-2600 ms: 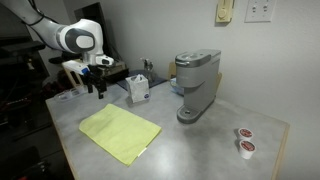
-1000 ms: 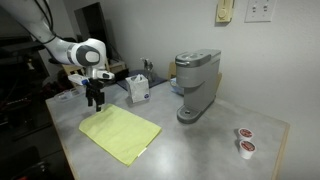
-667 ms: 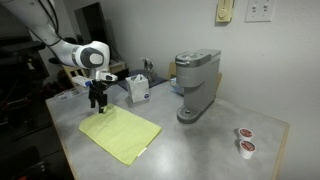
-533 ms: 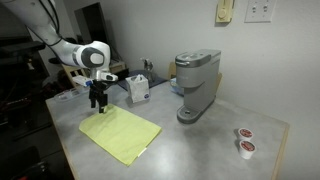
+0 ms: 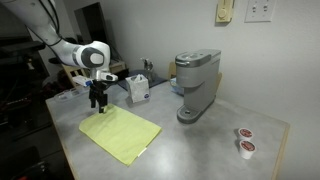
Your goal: Fold the yellow towel in half
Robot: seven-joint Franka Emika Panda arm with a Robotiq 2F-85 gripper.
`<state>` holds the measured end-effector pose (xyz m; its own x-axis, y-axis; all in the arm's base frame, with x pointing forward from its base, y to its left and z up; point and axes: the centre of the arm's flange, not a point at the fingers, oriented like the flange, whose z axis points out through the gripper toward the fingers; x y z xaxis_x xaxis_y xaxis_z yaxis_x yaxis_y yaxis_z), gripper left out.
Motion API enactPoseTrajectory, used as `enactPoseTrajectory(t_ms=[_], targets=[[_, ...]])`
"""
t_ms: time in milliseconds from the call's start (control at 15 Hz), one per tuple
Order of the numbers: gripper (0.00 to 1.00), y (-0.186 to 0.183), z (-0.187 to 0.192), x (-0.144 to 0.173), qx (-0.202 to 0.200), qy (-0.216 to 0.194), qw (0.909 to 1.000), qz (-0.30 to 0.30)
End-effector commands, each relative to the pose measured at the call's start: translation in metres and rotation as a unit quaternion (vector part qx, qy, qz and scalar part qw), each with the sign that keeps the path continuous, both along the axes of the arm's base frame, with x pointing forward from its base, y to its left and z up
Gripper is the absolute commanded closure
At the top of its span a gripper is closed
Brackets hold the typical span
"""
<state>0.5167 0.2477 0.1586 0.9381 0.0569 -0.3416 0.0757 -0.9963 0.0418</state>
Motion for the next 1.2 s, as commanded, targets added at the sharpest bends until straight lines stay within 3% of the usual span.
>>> enactPoseTrajectory(t_ms=[0,867,933,1067,1133], targets=[[0.00,0.002,-0.010,0.003,-0.002,0.005,1.0000,0.001],[0.01,0.014,-0.026,0.013,0.007,0.008,0.9998,0.016],[0.08,0.013,-0.026,0.014,0.007,0.008,0.9998,0.016],[0.14,0.013,-0.025,0.014,0.007,0.007,0.9998,0.016],[0.27,0.013,-0.025,0.014,0.008,0.006,0.9998,0.016]])
